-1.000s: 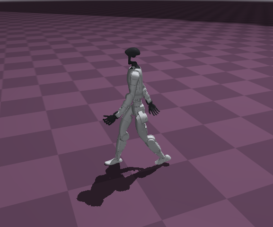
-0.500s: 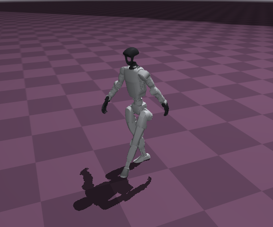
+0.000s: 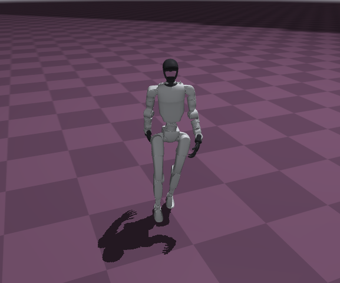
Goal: Walk run
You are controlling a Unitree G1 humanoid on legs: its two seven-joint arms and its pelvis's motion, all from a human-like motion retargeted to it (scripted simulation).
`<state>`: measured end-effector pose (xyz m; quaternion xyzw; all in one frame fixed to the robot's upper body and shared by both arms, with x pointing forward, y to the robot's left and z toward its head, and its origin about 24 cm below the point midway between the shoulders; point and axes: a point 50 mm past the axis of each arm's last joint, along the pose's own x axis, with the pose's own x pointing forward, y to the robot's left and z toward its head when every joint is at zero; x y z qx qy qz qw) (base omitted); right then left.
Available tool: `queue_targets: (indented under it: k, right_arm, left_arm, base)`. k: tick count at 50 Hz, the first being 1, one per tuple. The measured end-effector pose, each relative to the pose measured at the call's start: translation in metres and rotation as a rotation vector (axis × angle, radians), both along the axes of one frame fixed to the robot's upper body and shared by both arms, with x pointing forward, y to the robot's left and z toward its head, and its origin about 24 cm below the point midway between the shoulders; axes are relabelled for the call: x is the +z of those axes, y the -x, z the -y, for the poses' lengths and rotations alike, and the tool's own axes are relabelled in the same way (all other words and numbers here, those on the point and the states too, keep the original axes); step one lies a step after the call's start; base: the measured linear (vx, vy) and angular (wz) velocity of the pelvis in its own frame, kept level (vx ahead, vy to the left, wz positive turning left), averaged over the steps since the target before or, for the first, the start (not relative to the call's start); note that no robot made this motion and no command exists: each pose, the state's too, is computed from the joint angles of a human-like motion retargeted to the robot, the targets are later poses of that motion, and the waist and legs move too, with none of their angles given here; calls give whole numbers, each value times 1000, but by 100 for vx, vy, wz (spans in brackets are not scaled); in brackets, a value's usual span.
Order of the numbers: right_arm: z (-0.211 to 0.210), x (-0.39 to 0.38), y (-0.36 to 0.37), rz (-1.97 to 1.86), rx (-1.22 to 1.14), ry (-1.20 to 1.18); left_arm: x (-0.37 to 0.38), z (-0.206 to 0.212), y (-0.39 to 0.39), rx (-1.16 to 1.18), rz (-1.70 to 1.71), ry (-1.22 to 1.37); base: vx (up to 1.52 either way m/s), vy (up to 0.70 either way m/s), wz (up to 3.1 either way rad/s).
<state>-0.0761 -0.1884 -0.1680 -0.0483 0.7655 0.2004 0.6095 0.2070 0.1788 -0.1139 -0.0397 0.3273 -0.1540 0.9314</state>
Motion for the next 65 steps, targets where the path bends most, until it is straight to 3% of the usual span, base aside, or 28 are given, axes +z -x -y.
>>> queue_targets:
  k: [4, 8, 17, 23, 30, 33, 38, 43, 47, 58, 65]
  right_arm:
    - [-8, 2, 10, -56, 64, -44]
    - [5, 5, 16, -96, 140, 2]
    - [58, 6, -33, -46, 43, 267]
    - [70, 5, -115, 259, -46, 323]
    - [109, 29, -182, 563, 2, 382]
    - [129, 40, -189, 581, 24, 463]
    - [132, 40, -186, 541, 27, 521]
    - [92, 17, -156, 506, 0, 368]
    - [60, 3, -110, 350, -46, 191]
    - [-18, 9, 38, -179, -18, -60]
    - [-24, 25, 80, -394, 55, -140]
  left_arm:
    - [21, -12, -27, -85, 99, -103]
    - [6, -24, -7, 17, 40, -190]
    - [-65, 9, 183, 359, -787, -3]
    - [-61, 28, 266, 135, -987, -8]
    - [-46, 5, 330, -56, -1108, -235]
    - [-37, 5, 352, 15, -1218, -216]
    - [-29, 24, 374, 341, -1328, -62]
    - [-40, 45, 348, 737, -1181, 85]
    - [-59, 29, 278, 827, -948, 155]
    - [-15, -40, 28, 269, -135, -66]
    - [18, -51, -19, 183, 60, -188]
  base:
    - [83, -30, 165]
    - [117, -25, 52]
    - [104, -23, 105]
    - [77, -18, 25]
    - [75, -15, 75]
    - [91, -14, 94]
    - [118, -12, -21]
    - [129, 15, -14]
    - [110, 10, 141]
    - [91, -5, 187]
    - [97, -24, 96]
